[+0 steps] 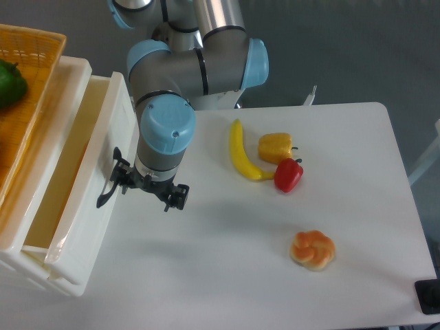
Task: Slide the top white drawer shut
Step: 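Push the drawer front with the gripper into the cabinet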
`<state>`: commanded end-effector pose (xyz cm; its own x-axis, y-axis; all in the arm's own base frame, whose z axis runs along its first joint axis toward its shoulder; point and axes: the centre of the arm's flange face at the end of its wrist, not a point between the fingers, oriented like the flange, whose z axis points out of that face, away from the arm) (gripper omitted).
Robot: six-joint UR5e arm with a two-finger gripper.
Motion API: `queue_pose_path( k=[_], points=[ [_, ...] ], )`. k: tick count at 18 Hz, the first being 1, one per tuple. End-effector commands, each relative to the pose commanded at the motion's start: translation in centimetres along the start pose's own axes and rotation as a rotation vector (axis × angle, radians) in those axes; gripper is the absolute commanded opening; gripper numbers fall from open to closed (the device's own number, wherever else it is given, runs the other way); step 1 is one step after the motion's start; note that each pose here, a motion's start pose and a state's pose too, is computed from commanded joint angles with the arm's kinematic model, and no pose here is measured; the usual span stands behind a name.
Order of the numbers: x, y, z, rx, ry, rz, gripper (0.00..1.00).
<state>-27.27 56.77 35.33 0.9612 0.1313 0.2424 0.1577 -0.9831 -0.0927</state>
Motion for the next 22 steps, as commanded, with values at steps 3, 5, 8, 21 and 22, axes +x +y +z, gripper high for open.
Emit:
queue_pose_path(
  k=[3,5,8,21,22],
  points=[
    [-0.5,0.4,-0.5,0.003,0.017,-0.015,1.00],
    [-0.3,0.3,-0.5,0.002,0.020,-0.014,1.00],
    [0.1,0.3,-0.2,-0.002,0.023,-0.010,1.00],
    [1.0,0.5,0.1,-0.012,0.060,-0.012,1.00],
    [1.1,0.4,0.0,-0.007,0.066,-0.012,1.00]
  ],
)
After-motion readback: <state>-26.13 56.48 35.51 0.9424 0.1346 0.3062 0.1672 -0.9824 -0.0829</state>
